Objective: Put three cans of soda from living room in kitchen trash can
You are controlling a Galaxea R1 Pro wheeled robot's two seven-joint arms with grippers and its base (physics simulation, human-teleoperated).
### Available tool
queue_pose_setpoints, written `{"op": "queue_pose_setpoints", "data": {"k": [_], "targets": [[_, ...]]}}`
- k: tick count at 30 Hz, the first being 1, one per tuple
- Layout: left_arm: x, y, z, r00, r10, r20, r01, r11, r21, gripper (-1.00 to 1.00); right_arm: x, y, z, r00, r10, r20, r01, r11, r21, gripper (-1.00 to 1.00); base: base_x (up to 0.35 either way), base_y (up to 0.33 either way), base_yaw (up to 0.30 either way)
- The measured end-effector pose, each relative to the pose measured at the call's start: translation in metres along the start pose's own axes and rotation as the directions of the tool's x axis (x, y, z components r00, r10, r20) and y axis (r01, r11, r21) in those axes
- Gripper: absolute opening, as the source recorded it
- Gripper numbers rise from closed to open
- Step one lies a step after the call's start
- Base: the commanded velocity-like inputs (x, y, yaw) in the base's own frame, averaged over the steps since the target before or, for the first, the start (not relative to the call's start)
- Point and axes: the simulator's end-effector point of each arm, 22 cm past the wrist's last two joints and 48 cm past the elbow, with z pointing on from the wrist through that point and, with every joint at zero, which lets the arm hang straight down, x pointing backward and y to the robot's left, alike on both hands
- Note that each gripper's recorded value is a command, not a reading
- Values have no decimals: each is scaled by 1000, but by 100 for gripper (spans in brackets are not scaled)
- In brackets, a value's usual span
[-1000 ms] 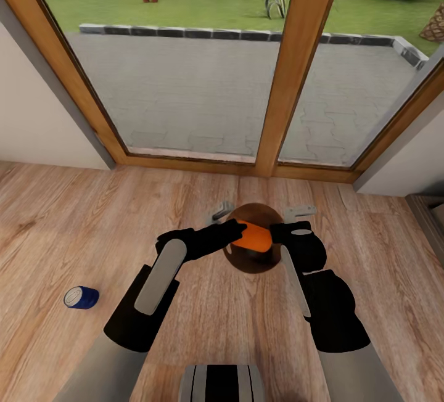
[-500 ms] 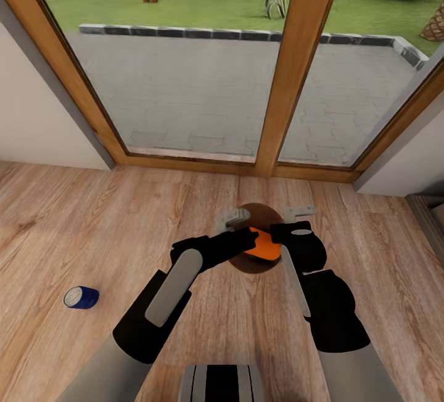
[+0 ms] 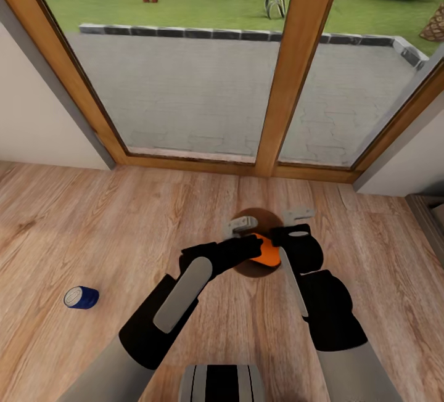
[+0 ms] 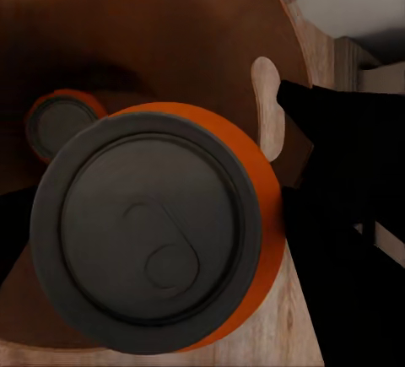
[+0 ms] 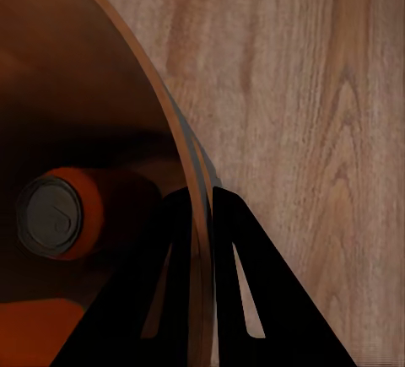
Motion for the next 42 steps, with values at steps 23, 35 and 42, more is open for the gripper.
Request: {"op": "queue_pose_setpoints", "data": {"k": [23, 35, 42], "targets": [[6, 11, 10, 1000, -10, -21, 9, 1000, -26, -100, 5, 4, 3, 1000, 6, -14, -6, 1000, -19, -100, 0, 0, 0], [-6, 25, 4, 999, 37, 16, -35, 993, -112, -100, -13, 0, -8, 999, 30, 35, -29, 999, -22, -100, 0, 0, 0], [-5, 26, 4, 999, 34, 15, -32, 993, -114, -100, -13, -2, -9, 999, 23, 37, -23, 1000, -14, -100, 0, 0, 0]]}}
